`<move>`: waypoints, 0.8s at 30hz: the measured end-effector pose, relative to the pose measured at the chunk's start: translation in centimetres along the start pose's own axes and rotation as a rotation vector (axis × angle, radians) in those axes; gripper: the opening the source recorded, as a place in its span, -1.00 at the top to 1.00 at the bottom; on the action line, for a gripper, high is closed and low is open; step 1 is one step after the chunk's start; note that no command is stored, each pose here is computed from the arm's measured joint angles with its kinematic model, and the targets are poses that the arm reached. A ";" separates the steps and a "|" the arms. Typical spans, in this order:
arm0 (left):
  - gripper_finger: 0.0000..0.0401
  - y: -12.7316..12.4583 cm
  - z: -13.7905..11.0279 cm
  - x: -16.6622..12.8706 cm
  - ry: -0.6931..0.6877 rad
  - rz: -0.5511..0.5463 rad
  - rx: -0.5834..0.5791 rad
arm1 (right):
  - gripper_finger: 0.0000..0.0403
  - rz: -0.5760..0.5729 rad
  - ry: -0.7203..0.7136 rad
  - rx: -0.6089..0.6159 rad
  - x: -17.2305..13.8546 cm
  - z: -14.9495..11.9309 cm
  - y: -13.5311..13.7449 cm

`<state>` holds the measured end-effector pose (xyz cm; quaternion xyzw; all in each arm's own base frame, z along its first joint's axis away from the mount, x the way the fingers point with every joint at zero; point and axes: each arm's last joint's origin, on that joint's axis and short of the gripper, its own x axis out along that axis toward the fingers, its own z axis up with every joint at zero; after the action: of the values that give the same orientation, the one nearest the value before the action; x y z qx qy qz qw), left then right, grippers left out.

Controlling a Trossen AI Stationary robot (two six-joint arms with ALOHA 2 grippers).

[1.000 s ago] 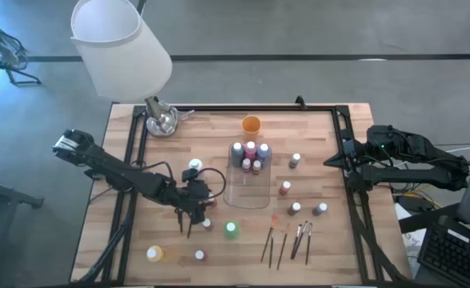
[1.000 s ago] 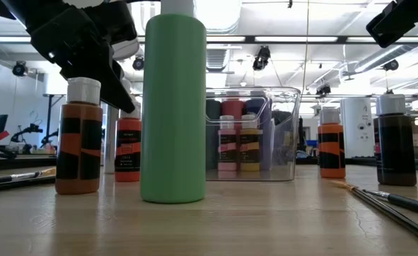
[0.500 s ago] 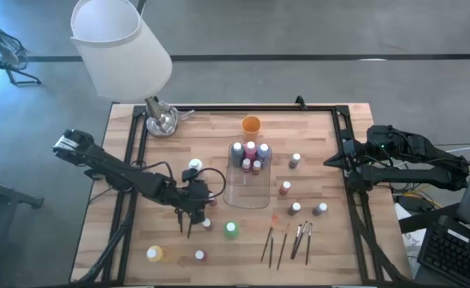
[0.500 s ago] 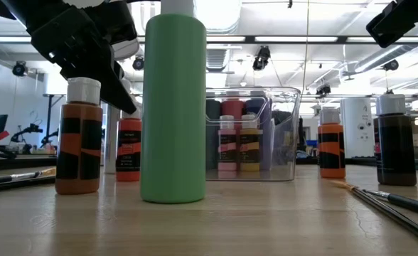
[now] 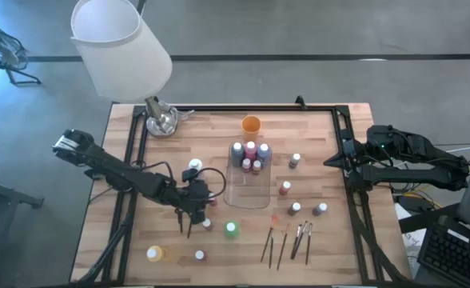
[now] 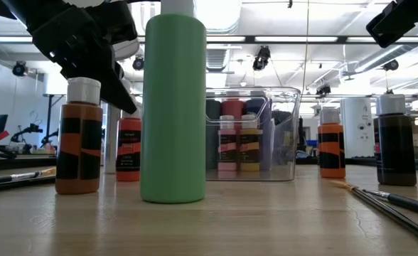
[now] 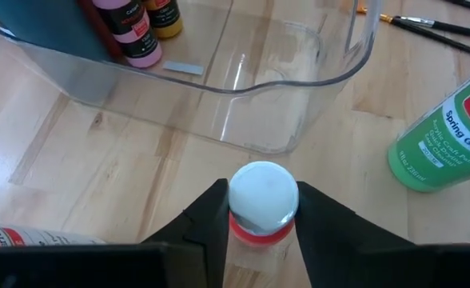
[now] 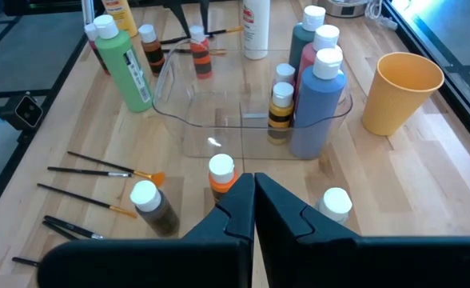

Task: Pick & Place Paint Supplies
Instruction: Put the red paint bottle into the transparent bin

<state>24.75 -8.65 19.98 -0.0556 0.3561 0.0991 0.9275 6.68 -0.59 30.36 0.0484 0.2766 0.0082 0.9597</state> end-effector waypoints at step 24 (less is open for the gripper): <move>0.38 -1.2 10.4 -7.6 -0.035 0.032 0.068 | 0.96 0.000 0.000 0.000 0.0 0.0 0.0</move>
<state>26.29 -9.14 32.80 -0.0165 0.3440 0.1029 0.9332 6.69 -0.59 30.36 0.0483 0.2767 0.0082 0.9597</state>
